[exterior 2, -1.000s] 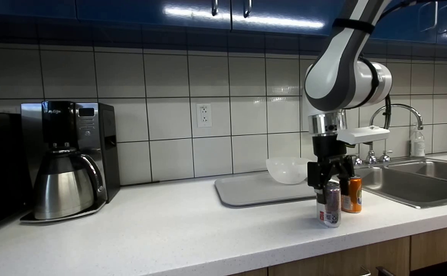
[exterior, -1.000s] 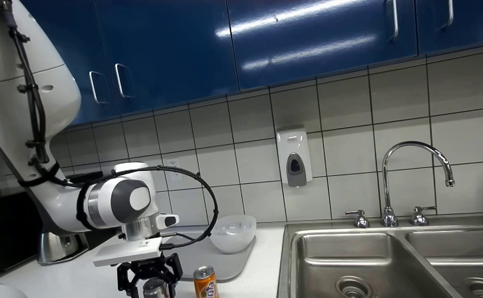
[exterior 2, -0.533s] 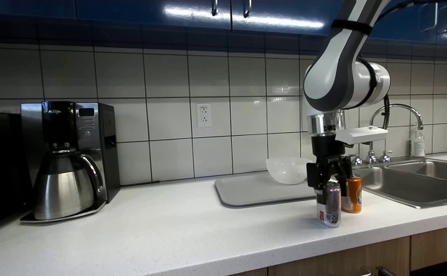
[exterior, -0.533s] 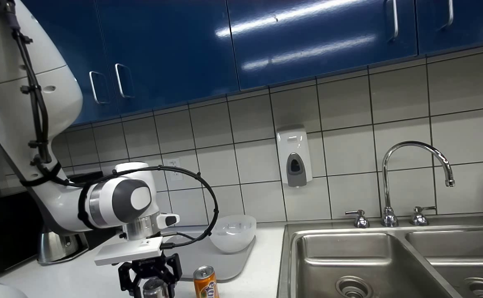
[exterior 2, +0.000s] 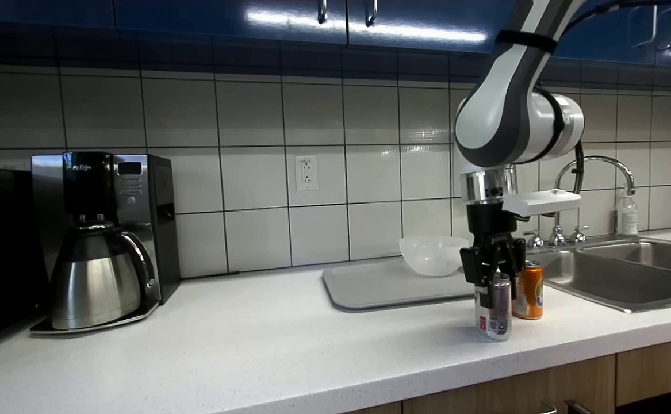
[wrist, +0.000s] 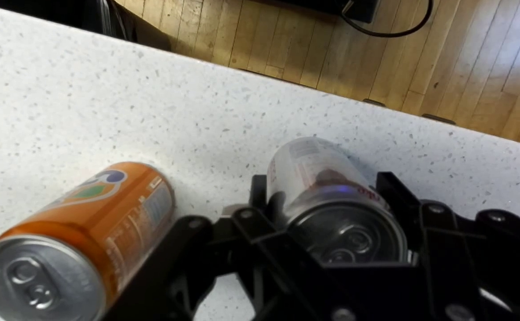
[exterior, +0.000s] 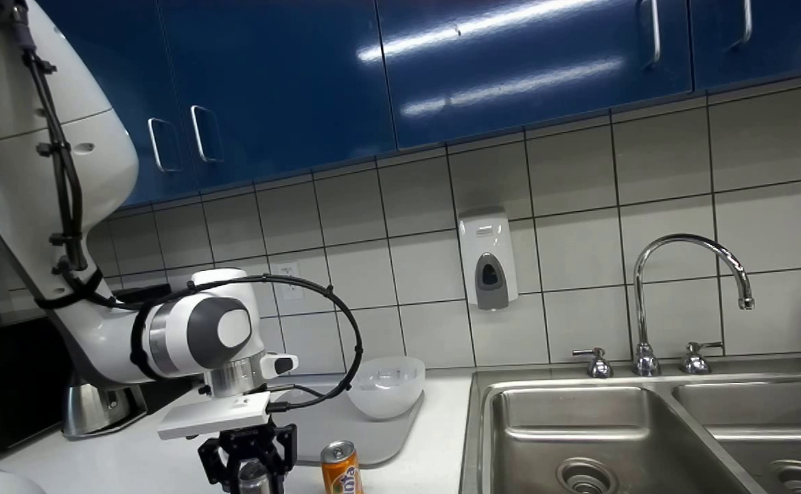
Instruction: Put the cans on the tray.
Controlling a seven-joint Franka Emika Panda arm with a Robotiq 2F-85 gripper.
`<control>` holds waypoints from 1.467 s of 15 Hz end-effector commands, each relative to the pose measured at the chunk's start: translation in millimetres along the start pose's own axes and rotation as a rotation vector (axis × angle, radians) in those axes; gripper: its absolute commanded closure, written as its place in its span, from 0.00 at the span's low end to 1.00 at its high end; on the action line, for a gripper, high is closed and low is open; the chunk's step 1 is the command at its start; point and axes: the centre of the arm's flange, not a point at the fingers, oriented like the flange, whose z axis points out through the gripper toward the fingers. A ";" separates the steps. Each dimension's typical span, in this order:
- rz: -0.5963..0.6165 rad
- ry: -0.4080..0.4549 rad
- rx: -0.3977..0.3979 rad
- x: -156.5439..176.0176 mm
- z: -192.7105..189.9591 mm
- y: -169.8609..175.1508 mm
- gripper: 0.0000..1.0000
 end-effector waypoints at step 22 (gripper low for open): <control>-0.010 0.031 -0.003 118.5 -100.6 63.6 0.62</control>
